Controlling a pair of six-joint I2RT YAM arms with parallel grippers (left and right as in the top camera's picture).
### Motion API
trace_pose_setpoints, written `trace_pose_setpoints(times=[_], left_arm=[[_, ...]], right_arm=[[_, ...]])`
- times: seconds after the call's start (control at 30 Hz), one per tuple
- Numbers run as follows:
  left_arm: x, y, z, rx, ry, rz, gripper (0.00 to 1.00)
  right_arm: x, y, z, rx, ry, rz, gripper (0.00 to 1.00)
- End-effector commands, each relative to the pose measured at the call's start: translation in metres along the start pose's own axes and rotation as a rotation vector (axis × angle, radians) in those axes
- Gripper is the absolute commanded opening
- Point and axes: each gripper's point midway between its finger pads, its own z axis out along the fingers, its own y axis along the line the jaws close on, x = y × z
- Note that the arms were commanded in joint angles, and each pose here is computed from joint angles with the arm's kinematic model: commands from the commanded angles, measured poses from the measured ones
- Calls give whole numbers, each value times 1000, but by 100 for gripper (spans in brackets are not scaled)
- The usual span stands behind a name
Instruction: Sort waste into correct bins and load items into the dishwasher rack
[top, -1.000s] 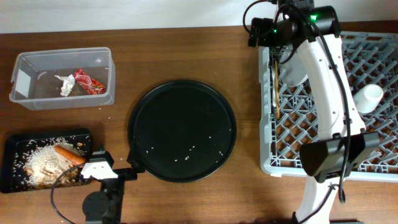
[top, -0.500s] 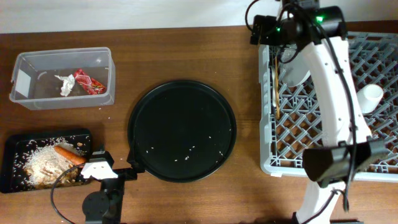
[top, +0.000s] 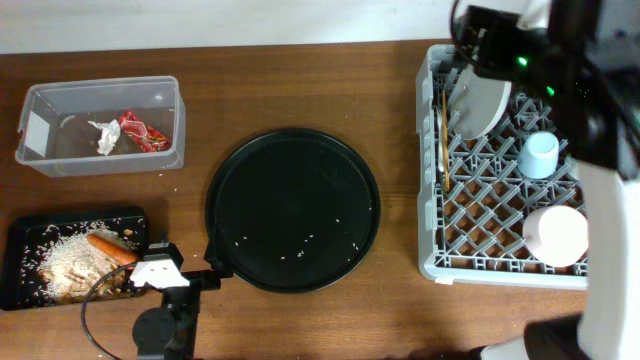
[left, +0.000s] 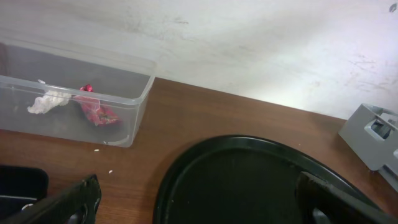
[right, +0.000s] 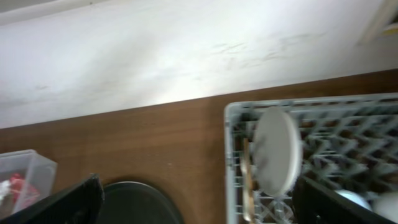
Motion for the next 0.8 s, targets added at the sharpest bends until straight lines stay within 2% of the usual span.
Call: trace_pose_setpoints(times=[0.0,0.17,0.53,0.57,0.77], left_arm=[[1,1,0,-5,-4,20,99],[1,1,0,-5,-4,20,99],[1,1,0,-5,-4,20,99],[1,1,0,-5,-4,20,99],[1,1,0,-5,-4,20,99]], right_arm=[[13,-28,-25,108,-40,-20,99],[46,-45,-29,92,-113,10,99],[170,-77,-38,-4,-457,51,99],[191,-81,-37,-15,-505,56,99],[241,-89,-19,-62,-607,65,99]])
